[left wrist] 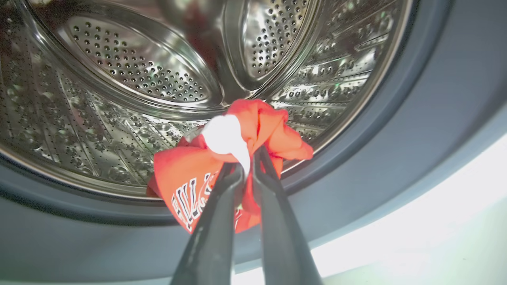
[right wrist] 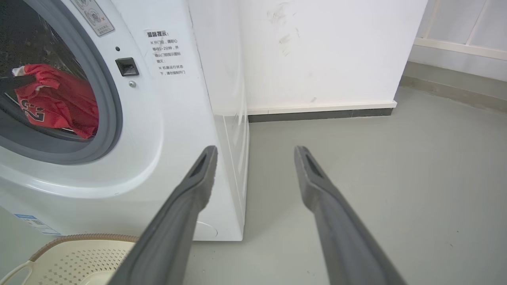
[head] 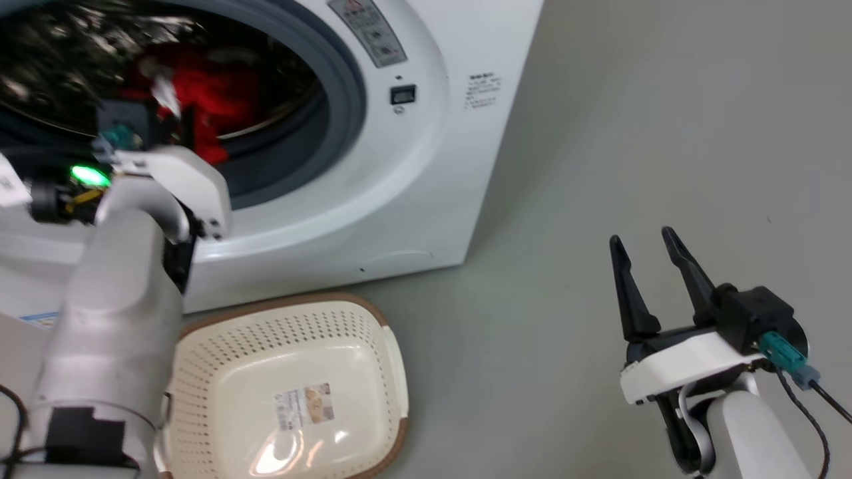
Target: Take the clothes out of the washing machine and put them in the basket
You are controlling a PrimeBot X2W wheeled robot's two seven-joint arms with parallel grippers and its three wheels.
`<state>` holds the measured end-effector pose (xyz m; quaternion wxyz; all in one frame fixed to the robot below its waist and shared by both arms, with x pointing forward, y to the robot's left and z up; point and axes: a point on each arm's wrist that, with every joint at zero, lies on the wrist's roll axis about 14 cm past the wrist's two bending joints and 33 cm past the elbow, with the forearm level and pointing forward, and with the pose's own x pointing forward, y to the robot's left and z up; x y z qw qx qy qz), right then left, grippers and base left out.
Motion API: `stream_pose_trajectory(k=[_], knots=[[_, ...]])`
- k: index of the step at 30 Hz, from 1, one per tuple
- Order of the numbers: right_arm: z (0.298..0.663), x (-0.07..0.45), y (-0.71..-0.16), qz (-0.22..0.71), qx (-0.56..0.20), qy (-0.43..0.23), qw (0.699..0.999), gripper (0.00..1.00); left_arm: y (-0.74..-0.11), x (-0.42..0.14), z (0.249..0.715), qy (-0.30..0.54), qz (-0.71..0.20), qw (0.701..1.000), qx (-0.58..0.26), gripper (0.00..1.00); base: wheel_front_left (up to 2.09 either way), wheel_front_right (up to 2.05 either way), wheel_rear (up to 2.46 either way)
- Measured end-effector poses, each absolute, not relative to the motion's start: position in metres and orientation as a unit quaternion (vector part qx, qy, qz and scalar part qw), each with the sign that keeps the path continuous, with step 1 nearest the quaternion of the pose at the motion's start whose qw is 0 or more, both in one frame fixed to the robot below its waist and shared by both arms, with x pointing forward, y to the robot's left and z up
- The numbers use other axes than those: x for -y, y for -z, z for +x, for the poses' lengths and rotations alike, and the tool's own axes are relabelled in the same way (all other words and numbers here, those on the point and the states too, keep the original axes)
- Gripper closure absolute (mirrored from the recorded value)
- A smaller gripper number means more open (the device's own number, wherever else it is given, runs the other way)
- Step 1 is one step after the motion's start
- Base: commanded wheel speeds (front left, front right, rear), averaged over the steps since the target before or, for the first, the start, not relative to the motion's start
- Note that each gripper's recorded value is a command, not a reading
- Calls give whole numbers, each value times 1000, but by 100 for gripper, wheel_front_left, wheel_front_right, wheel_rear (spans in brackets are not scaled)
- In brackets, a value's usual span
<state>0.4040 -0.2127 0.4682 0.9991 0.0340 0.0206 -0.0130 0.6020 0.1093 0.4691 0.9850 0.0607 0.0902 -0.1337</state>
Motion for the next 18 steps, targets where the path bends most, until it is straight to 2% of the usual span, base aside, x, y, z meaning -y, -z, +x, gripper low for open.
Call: stream_pose_trajectory(k=[9, 18], knots=[[388, 202, -484, 27, -14, -1, 1000, 0, -526, -112, 548, 145, 33, 989, -1, 100, 0, 0, 0], [381, 173, -503, 27, -2, -44, 999, 0, -615, -122, 490, 141, -2, 980, 143, 100, 0, 0, 0]])
